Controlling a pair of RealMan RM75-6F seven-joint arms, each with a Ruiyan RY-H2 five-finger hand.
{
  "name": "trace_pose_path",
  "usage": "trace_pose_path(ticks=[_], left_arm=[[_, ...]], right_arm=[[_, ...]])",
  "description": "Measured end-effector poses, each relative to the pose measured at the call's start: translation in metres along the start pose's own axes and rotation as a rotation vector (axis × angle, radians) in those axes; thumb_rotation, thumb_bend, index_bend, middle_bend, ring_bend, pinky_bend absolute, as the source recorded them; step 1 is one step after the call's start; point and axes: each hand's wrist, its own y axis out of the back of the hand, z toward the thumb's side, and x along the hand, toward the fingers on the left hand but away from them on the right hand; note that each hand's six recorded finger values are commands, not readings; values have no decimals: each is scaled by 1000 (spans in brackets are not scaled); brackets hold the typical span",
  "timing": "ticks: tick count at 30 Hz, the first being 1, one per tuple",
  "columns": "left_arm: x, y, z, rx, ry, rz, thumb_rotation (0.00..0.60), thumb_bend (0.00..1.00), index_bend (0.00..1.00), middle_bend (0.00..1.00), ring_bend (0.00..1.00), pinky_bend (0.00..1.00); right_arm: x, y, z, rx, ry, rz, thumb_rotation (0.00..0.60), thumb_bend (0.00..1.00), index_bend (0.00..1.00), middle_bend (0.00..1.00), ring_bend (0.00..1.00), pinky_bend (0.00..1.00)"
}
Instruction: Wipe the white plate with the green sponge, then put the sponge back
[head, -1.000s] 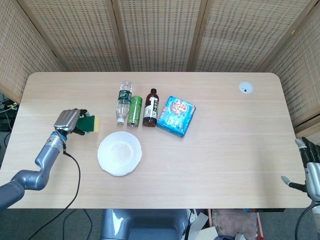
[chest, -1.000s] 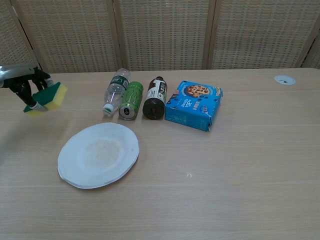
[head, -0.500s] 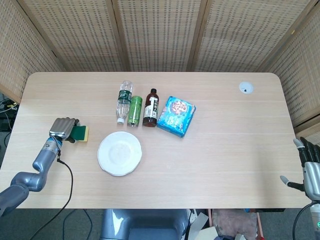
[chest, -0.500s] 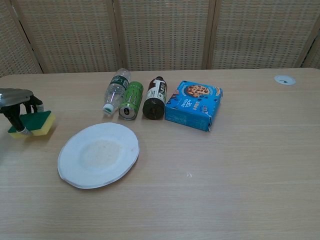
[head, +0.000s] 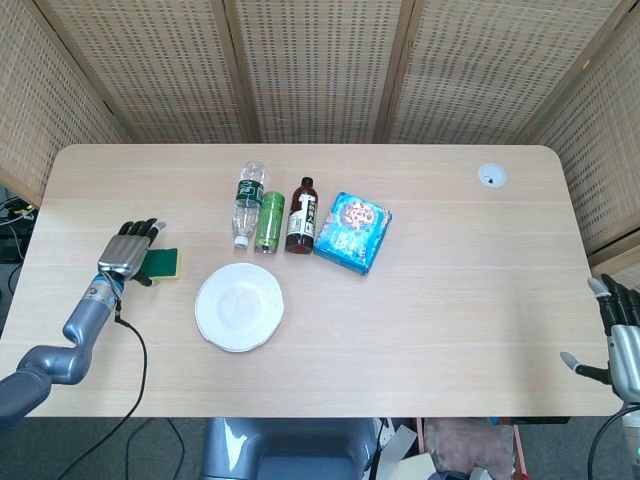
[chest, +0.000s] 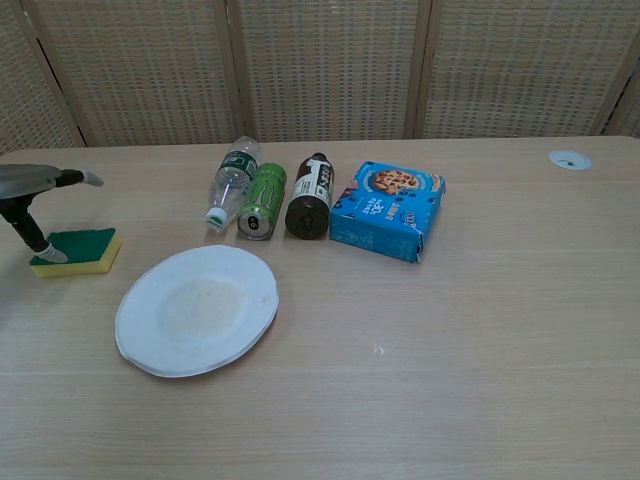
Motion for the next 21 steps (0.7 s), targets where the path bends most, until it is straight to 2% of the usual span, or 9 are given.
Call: trace_pose_path(ticks=[3,6,11,16,21], left_arm=[[-13,17,-3,-54,-5,55,600,0,0,0,0,0],[-34,37,-8,-109,4,138,600,0,0,0,0,0],[-85,60,-22,-193,61,280,600,0,0,0,0,0],[-147,63,-51,-253,187,414,600,0,0,0,0,0],[-204,46,-70,-289,268,445,600,0,0,0,0,0]], right_arm=[[1,1,0,-5,2,-4,600,0,22,0,0,0],[1,2,-1,-4,2,-4,600,0,22,0,0,0],[1,2,-1,-6,6,-8,600,0,23,0,0,0],[3,4,-1,-11,11,-12,600,0,23,0,0,0],[4,5,-1,-13,10,-15,600,0,23,0,0,0]])
